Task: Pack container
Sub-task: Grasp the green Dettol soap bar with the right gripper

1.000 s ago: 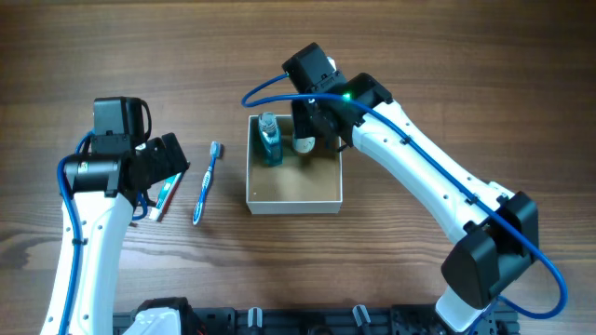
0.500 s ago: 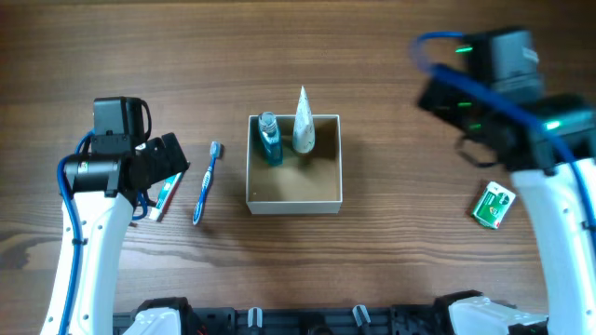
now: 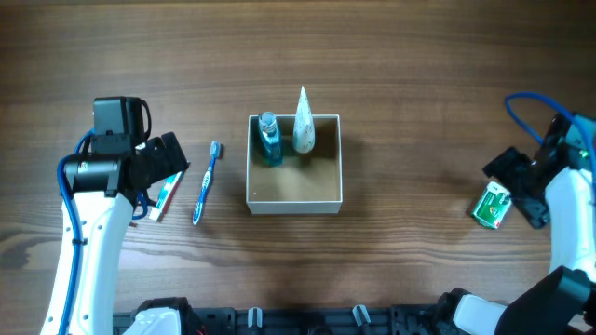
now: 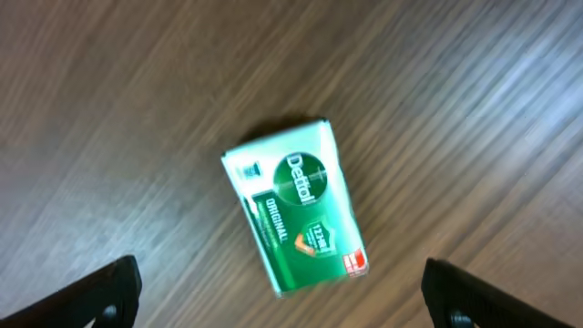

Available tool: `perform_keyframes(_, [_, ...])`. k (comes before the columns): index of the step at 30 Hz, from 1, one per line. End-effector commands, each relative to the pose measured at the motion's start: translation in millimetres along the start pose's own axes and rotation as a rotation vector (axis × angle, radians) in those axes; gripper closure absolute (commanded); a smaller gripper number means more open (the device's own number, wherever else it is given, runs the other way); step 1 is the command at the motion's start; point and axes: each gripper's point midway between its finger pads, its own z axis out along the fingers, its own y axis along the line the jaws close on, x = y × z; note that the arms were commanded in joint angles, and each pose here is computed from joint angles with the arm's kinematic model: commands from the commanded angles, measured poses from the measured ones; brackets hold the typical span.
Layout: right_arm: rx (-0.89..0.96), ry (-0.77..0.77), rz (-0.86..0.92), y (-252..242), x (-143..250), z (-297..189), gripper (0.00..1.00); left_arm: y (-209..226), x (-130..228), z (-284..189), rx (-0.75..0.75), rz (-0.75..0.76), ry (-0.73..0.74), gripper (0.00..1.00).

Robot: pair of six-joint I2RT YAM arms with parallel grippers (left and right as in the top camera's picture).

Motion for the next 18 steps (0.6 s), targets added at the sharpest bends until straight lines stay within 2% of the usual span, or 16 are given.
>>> perform_keyframes(1, [-0.009,0.03,-0.047,-2.5,18.7,28.4,0.0,3.4,-7.6,-3.7,-0.015,-0.019,-0.024,0.0])
perform_keyframes(8, [-0.021,-0.019,-0.107,4.0,8.6,63.8,0.0,3.4,-7.6,-3.7,-0.015,-0.019,-0.024,0.0])
perform_keyframes(12, [-0.008,0.026,-0.123,3.7,14.4,80.9,0.02,3.5,-7.5,-3.7,-0.015,-0.018,-0.024,0.0])
perform_keyframes(15, [0.01,0.07,-0.128,0.7,22.6,90.1,0.12,3.5,-7.5,-3.7,-0.015,-0.018,-0.024,0.0])
perform_keyframes(17, [0.01,0.071,-0.128,0.6,22.8,89.7,0.28,3.5,-7.6,-3.7,-0.016,-0.018,-0.024,0.0])
perform_keyframes(18, [0.008,0.072,-0.128,0.8,23.1,89.3,0.4,3.5,-7.5,-3.7,-0.015,-0.018,-0.024,0.0])
